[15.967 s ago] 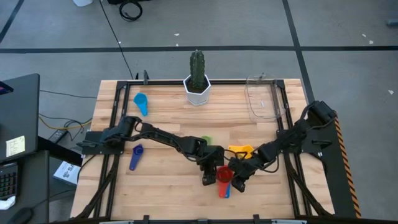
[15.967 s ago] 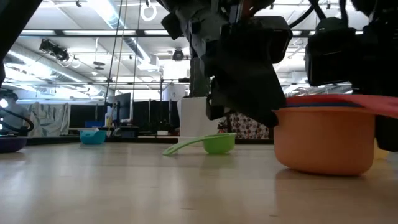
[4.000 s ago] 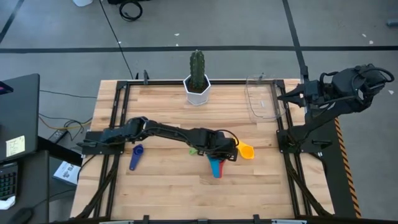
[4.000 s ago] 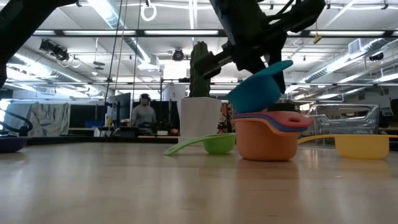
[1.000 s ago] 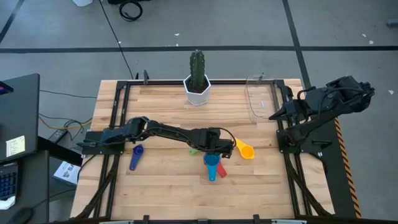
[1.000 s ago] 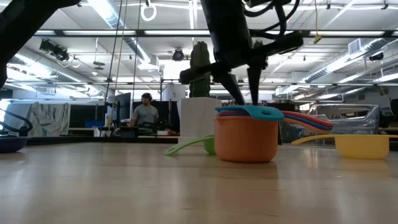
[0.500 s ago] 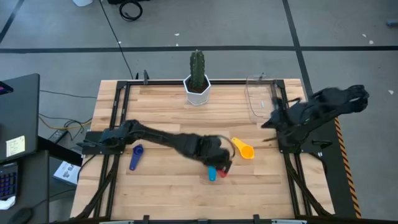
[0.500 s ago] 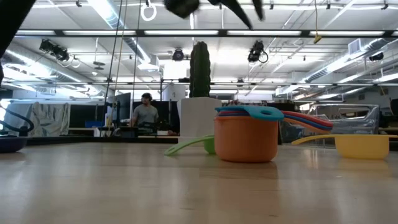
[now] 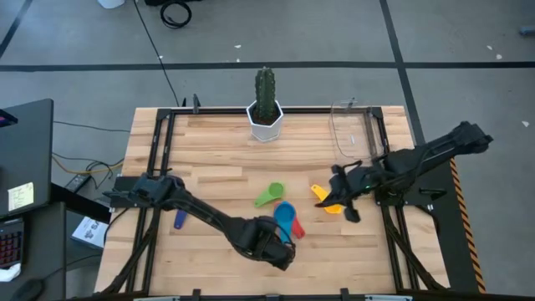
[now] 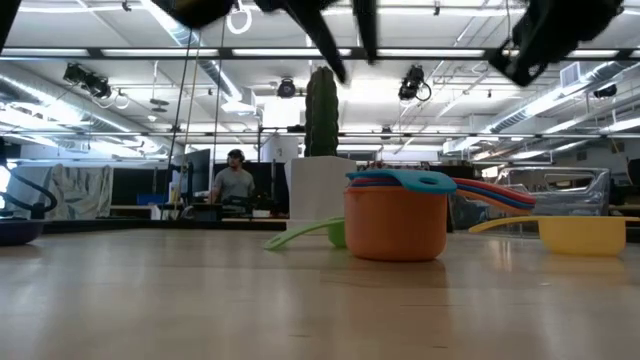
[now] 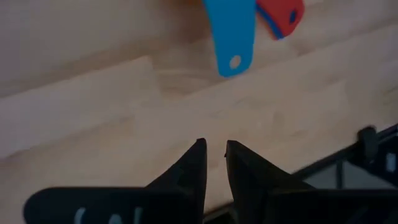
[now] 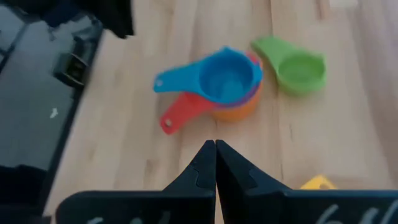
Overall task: Nest measuring cups in basket
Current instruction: Stack the light blue measuring cup on top of the red measuring cups
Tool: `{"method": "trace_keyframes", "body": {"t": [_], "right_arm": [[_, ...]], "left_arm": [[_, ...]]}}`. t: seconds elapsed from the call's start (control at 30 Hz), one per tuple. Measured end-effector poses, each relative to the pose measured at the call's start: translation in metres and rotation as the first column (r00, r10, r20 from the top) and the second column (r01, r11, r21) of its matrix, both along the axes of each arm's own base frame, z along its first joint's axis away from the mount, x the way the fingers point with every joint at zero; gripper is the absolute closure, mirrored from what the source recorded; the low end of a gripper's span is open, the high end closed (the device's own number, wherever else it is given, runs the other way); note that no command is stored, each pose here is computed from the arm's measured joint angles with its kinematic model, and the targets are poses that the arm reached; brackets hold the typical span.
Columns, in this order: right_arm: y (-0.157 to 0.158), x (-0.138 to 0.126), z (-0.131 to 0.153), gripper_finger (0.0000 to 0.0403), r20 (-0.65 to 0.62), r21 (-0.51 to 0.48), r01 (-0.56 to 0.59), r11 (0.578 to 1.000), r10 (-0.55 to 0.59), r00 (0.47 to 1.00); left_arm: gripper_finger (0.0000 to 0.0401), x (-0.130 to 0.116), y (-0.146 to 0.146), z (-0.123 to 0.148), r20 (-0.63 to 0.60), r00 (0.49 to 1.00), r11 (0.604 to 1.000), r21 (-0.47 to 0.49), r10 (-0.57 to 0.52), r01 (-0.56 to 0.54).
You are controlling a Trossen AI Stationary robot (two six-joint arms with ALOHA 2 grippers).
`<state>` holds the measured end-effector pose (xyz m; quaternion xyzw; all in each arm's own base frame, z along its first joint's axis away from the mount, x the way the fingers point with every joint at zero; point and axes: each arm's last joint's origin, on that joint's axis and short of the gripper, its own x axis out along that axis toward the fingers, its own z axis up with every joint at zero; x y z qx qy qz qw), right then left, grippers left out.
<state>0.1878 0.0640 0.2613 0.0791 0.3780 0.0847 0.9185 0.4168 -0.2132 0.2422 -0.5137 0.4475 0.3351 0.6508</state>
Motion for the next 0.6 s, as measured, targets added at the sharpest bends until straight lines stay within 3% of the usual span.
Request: {"method": "trace_keyframes", "body": {"t": [0.17, 0.3, 0.6], "right_arm": [[0.001, 0.011, -0.034, 0.0398, -0.078, 0.005, 0.043, 0.999, -0.043, 0.996], [0.003, 0.017, -0.051, 0.0398, -0.142, -0.008, 0.038, 0.999, -0.039, 0.989], [0.011, 0.033, -0.069, 0.0398, -0.180, 0.027, -0.021, 0.999, 0.026, 0.983]], "left_arm": [[0.0335, 0.012, 0.004, -0.025, 0.108, 0.994, 1.000, 0.004, 0.012, -0.013], [0.0335, 0.015, 0.014, -0.051, 0.103, 0.994, 0.999, 0.006, 0.030, -0.031], [0.0335, 0.014, 0.022, -0.061, 0.061, 0.998, 1.000, -0.003, 0.008, -0.008]]}}
